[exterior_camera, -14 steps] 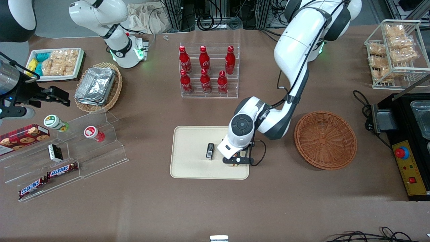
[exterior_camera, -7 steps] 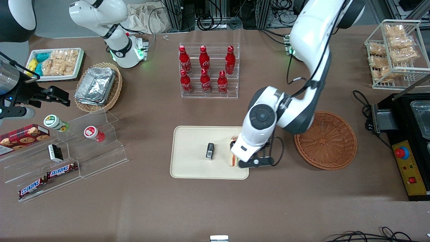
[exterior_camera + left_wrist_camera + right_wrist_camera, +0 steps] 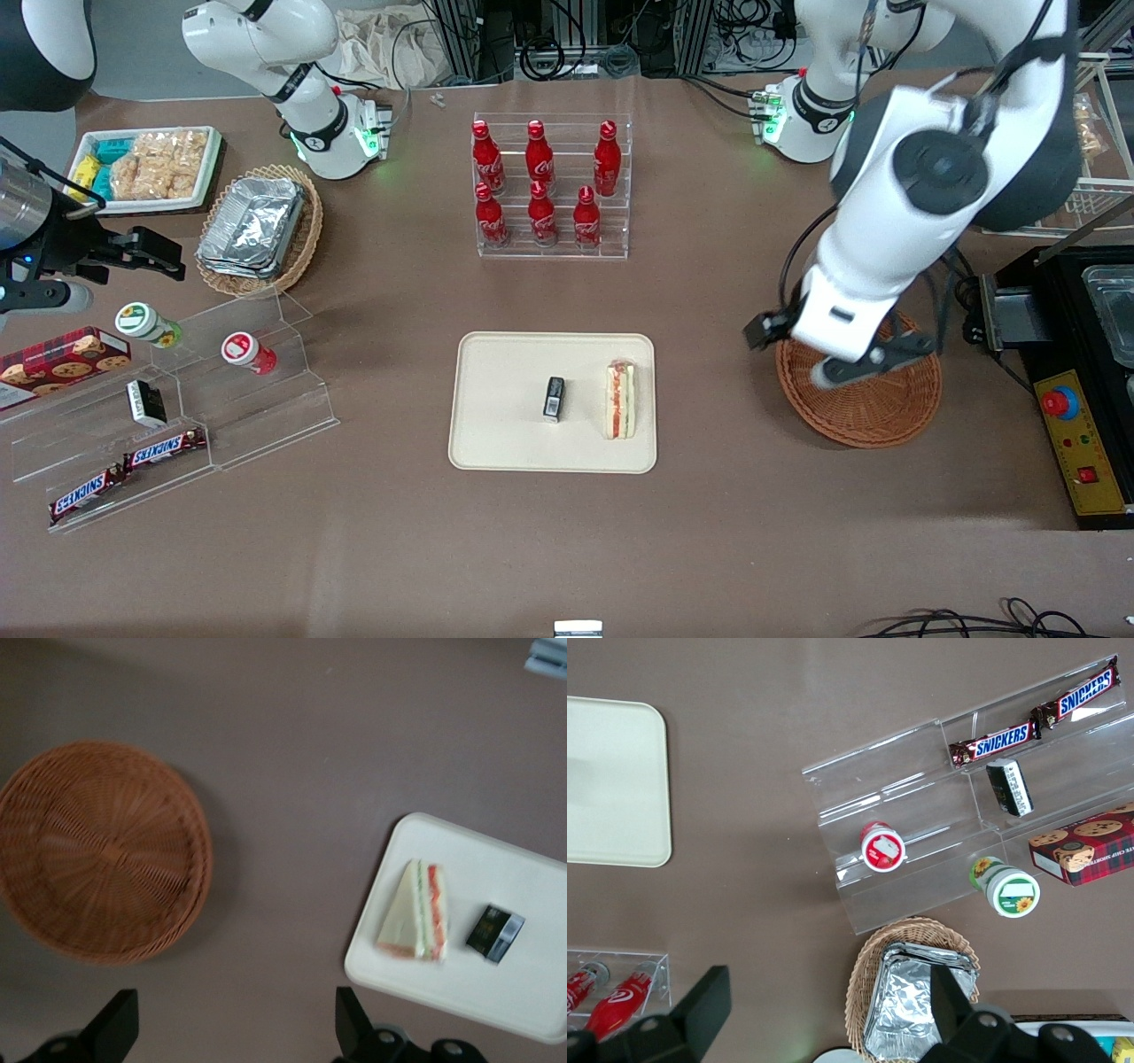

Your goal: Place sandwich from basket to tray

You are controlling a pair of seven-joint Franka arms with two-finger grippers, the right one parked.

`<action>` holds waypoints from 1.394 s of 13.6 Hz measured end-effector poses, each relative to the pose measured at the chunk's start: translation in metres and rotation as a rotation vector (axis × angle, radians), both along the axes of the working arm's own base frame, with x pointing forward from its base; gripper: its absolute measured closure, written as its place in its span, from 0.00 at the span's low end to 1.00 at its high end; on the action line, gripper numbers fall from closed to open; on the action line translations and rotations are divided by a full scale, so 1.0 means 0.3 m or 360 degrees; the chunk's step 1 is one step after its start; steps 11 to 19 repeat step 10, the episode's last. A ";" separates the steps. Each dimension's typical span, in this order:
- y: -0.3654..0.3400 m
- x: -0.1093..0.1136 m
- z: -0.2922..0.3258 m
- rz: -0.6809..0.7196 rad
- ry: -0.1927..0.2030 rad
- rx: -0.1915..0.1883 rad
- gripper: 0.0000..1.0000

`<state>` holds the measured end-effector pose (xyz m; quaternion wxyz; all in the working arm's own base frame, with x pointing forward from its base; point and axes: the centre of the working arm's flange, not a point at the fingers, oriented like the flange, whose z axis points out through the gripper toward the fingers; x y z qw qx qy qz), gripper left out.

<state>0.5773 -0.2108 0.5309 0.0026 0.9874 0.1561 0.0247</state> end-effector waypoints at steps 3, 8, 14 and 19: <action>0.250 -0.079 0.050 -0.0035 0.0036 0.0003 0.00; 0.745 -0.050 0.113 -0.0011 0.0047 -0.0006 0.00; 0.816 -0.024 0.127 -0.0007 0.0051 -0.0003 0.00; 0.816 -0.024 0.127 -0.0007 0.0051 -0.0003 0.00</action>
